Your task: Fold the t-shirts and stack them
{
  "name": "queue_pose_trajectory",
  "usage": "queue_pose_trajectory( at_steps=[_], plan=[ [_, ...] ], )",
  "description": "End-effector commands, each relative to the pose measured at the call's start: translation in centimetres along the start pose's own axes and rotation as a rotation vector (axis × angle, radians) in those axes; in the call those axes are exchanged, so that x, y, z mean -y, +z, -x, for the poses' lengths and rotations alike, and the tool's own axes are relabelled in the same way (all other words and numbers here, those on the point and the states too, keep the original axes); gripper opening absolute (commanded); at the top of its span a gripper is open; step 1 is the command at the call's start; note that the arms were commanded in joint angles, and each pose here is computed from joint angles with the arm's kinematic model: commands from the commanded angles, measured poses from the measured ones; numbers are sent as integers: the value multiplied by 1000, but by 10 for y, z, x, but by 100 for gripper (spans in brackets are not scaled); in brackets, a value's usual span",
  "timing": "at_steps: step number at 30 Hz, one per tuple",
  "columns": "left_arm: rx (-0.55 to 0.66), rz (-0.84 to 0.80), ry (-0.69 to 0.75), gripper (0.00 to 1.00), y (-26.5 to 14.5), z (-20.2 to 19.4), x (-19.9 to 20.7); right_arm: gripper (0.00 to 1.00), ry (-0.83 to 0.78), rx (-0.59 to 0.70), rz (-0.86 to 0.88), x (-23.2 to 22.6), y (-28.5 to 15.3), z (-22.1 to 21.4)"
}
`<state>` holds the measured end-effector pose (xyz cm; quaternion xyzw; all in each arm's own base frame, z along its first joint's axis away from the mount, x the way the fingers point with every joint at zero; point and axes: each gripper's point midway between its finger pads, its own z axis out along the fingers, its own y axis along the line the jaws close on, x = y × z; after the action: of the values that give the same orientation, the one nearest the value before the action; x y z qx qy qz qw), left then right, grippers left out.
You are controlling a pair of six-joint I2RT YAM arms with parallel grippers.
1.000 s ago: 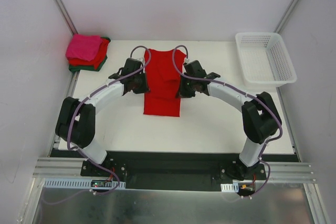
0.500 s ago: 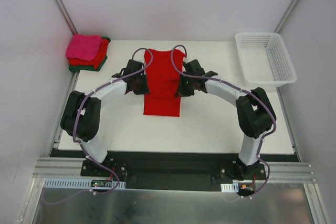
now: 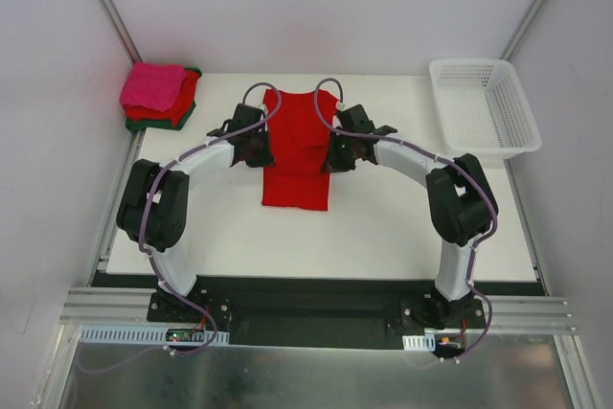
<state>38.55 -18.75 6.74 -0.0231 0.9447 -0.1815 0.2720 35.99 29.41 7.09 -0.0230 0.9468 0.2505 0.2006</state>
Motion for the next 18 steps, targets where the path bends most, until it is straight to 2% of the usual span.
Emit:
queue_pose_trajectory(
  at_steps=[1, 18],
  plan=[
    [62, 43, 8, 0, -2, 24, -14, 1, -17, 27, 1, 2, 0, 18],
    [33, 86, -1, 0, 13, 18, -27, 1, -15, 14, -4, 11, 15, 26]
  ],
)
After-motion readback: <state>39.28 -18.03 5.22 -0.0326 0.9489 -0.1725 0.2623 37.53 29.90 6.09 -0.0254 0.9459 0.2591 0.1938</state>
